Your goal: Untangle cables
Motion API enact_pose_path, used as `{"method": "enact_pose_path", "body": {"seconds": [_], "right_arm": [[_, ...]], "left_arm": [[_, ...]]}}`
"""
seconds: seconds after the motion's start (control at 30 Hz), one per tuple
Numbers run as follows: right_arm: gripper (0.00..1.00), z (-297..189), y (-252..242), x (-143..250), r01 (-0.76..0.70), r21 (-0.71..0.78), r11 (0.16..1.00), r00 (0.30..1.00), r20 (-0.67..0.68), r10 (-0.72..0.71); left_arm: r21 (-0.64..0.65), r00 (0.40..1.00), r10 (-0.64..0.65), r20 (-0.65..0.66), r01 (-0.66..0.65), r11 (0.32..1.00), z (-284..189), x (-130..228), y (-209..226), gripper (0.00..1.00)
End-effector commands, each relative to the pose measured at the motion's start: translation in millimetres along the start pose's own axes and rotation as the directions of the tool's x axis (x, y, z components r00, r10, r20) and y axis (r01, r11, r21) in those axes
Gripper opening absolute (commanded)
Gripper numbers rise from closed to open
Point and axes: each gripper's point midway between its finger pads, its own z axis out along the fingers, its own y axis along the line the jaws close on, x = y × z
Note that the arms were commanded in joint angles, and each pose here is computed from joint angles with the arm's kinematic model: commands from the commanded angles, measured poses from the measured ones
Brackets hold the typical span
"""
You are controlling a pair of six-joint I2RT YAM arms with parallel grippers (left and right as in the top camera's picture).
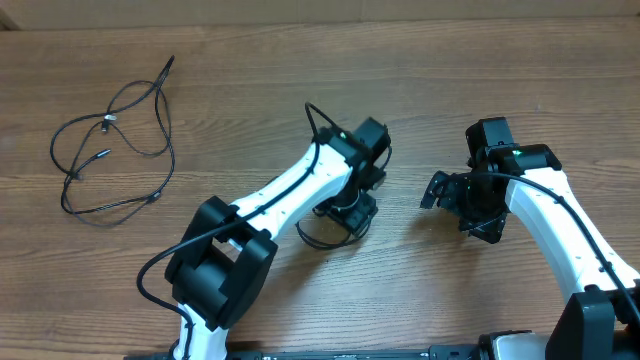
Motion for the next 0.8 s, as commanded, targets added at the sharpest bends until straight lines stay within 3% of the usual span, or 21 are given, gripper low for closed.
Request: {"method": "enact_pose_path", "body": {"seconds": [0.0, 0.3, 0.77], "right_arm": [[1.00, 0.1, -2.4, -0.6, 0.001, 0.008, 1.000, 1.000, 0.006, -0.001], [1.00, 0.1, -2.4, -0.4, 0.001, 0.008, 1.000, 1.000, 0.005, -0.001], [1.00, 0.1, -2.7, 0.0, 0.001, 0.010, 1.000, 1.000, 0.004, -0.001]], "left_arm": [[-0.015, 0.996, 0.086, -0.015, -0.086, 0.996, 5.4, 11.8, -1.1, 0.69], [-0.067, 0.993, 0.114, -0.028, -0.115, 0.991, 28.0, 21.0, 6.7, 0.66], [-0.155, 0.997, 0.066, 0.048, -0.058, 0.986, 29.8, 3.6, 20.6, 0.60]]}}
